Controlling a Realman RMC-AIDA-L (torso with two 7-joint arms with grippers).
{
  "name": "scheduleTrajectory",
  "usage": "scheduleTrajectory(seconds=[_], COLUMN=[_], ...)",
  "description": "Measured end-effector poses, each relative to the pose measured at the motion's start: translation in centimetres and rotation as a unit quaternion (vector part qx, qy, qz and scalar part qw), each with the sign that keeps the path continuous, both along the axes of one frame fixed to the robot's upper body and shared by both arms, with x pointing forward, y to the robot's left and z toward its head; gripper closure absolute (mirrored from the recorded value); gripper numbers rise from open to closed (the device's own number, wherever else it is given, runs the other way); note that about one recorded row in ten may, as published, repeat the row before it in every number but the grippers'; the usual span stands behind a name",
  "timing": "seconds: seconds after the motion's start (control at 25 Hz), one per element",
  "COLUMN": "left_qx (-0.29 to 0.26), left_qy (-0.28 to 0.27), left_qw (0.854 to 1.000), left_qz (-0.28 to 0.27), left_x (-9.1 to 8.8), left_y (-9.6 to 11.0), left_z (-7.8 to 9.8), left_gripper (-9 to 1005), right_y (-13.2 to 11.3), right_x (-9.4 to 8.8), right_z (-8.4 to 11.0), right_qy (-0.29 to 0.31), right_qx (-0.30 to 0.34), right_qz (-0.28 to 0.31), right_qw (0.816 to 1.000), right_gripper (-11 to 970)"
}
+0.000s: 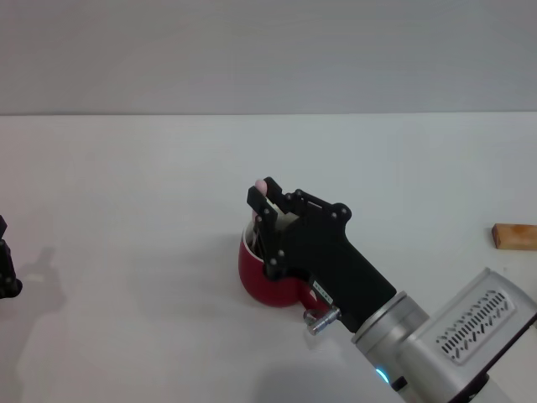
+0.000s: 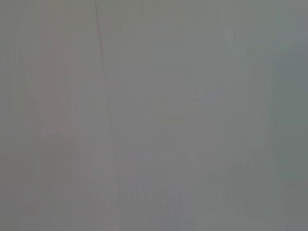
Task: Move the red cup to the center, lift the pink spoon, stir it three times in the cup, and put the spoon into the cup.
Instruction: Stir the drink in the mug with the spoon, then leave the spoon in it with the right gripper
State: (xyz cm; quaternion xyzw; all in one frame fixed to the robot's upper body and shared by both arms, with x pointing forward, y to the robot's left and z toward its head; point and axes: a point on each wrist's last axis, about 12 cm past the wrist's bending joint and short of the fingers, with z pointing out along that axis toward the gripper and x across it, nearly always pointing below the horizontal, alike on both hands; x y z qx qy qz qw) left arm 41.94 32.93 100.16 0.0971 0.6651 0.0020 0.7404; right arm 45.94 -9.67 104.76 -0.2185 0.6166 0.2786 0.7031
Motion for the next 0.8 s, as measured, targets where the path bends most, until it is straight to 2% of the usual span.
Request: scheduleTrajectory(seconds=[0.8], left_qx=[0.0], left_qy=[0.003], left_qw=[1.0], left_qz=[0.001], left_x=[0.1], left_y=[-0.1], left_z=[-0.1], left_gripper=[998], right_y=[-1.1], right_x=[1.5], right_z=[-0.8], right_qy=[0.019], right_qx=[-0.016], right_qz=[-0.017], right_qw=[1.0], right_gripper=[894])
